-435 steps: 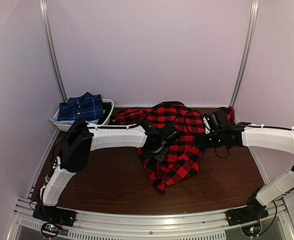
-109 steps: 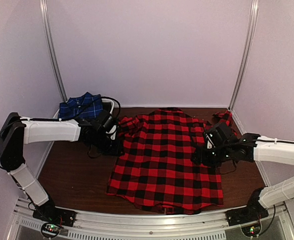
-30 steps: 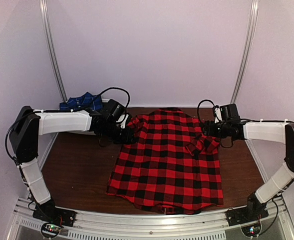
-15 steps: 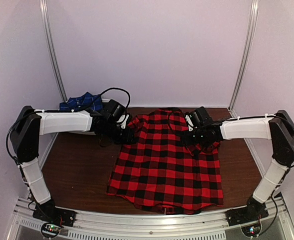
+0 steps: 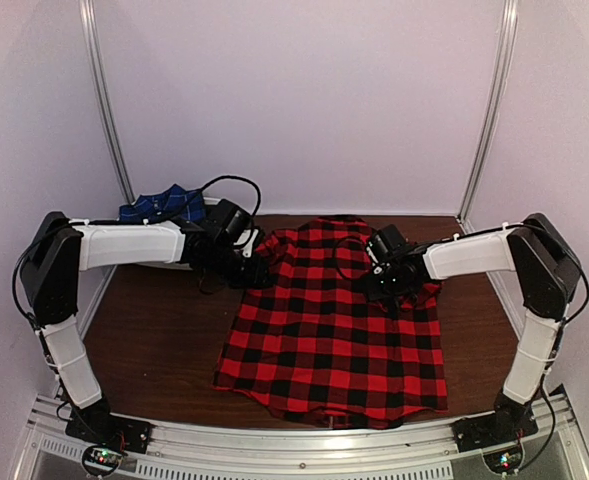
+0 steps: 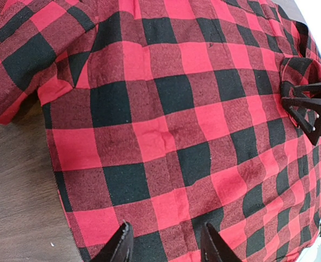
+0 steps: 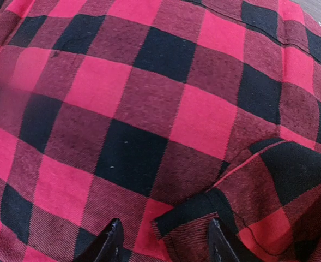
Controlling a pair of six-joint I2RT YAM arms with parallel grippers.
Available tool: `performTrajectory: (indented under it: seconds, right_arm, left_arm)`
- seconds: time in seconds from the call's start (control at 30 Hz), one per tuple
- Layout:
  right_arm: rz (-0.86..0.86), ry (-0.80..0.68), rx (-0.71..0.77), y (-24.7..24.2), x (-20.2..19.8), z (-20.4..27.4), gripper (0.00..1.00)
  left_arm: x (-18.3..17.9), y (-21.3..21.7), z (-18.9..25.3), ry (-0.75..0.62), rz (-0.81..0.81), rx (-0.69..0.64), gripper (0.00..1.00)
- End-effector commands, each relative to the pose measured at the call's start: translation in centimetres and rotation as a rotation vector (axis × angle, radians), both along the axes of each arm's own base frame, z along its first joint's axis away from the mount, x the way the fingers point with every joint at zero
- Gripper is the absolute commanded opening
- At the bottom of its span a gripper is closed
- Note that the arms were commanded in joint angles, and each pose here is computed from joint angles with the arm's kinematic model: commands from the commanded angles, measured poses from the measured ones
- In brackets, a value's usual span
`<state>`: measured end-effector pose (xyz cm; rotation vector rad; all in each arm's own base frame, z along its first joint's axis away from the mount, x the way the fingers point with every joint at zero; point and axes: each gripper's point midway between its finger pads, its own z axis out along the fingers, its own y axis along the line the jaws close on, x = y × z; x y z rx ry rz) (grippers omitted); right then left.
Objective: Fold and stack the long sleeve shirts
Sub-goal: Pick up the sleeve from the center of the board.
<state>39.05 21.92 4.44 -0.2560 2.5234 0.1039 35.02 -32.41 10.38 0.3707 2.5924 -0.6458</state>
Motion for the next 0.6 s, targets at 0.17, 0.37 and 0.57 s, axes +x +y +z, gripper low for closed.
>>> performTrajectory:
  seconds: [0.17,0.37,0.57]
  right_arm:
    - [-0.088,0.019,-0.085,-2.4,0.6,-1.6,0.55]
    - [-0.108,0.023,-0.110,-2.9,0.6,-1.6,0.49]
    - [-0.124,-0.034,-0.085,-2.9,1.2,2.2,0.20]
  left_arm:
    - [0.9,-0.7,0.7,-0.023,-0.001,-0.035,0.43]
    - [0.9,-0.7,0.8,-0.023,-0.003,-0.038,0.43]
    - [0.9,-0.9,1.0,-0.024,-0.007,-0.045,0.43]
